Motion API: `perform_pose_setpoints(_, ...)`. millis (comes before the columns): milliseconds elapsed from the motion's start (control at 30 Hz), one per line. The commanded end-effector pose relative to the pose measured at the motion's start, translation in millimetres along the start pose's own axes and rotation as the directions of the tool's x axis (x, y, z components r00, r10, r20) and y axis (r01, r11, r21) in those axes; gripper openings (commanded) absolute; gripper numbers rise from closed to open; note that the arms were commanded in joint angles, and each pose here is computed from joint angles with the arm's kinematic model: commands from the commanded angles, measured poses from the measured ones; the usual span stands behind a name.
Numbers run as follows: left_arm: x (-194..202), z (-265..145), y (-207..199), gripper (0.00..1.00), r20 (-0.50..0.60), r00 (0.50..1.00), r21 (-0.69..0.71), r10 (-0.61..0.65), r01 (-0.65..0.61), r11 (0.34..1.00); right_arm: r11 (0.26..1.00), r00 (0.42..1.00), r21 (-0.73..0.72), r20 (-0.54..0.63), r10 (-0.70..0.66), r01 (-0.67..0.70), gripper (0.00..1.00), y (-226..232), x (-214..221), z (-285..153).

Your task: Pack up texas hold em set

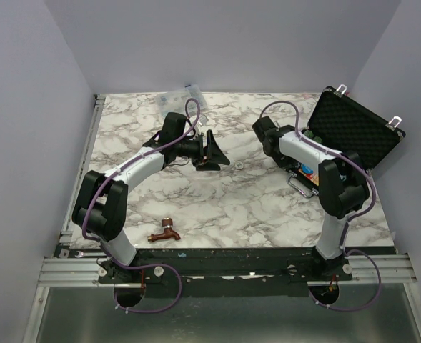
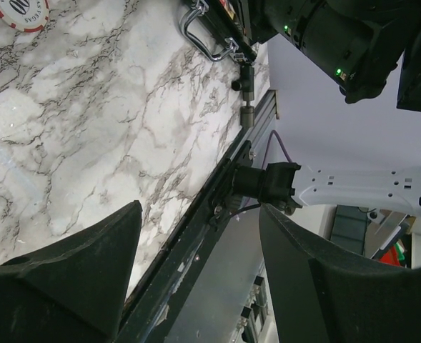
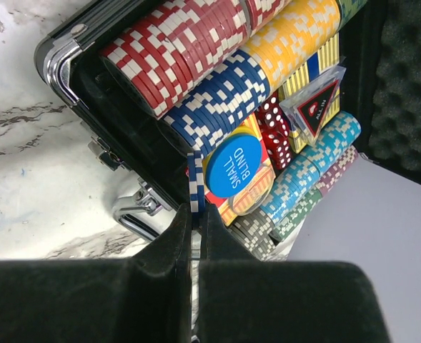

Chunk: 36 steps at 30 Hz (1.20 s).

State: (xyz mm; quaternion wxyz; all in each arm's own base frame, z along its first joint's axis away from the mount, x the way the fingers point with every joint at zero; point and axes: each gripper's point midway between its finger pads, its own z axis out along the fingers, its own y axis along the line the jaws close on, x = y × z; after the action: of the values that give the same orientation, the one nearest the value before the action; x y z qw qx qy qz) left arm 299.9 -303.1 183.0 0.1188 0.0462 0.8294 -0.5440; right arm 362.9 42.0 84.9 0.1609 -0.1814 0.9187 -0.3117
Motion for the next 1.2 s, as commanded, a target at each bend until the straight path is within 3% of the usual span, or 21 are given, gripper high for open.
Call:
perform_pose_setpoints(0,4.6,-1.0,-8.2,0.66,-0.016,1.0,0.033,0.016,-0.016,0.999,0.999,1.0,0.04,-0.007,-0.024,0.024,0.02,-1.8,-5.8,0.2)
perform_pose_setpoints(300,5.8,-1.2,-10.0,0.66,-0.021,1.0,0.04,0.02,-0.019,0.999,0.998,0.999,0.048,-0.02,-0.036,0.037,0.05,-0.6,-3.9,2.8)
perform_pose_setpoints(667,5.7,-2.5,-10.3,0.66,-0.015,1.0,0.033,0.027,-0.026,0.999,0.998,0.999,0.056,-0.022,-0.024,0.025,0.22,0.7,-6.9,5.4)
perform_pose_setpoints(833,5.5,-4.0,-11.8,0.66,-0.01,0.999,0.03,0.035,-0.035,0.999,0.999,1.0,0.04,0.0,0.015,-0.015,0.24,-1.3,-12.2,-1.1)
perform_pose_setpoints(1000,4.0,-6.9,-13.6,0.67,0.005,0.999,0.016,0.051,-0.052,0.999,0.976,0.967,-0.057,0.134,0.218,-0.212,0.35,-5.8,-30.5,-27.7)
perform_pose_setpoints(1167,-2.0,-14.5,-11.6,0.68,0.047,0.993,-0.056,0.112,-0.11,0.992,0.818,0.788,-0.337,0.264,0.557,-0.466,0.43,3.9,-57.6,-68.0)
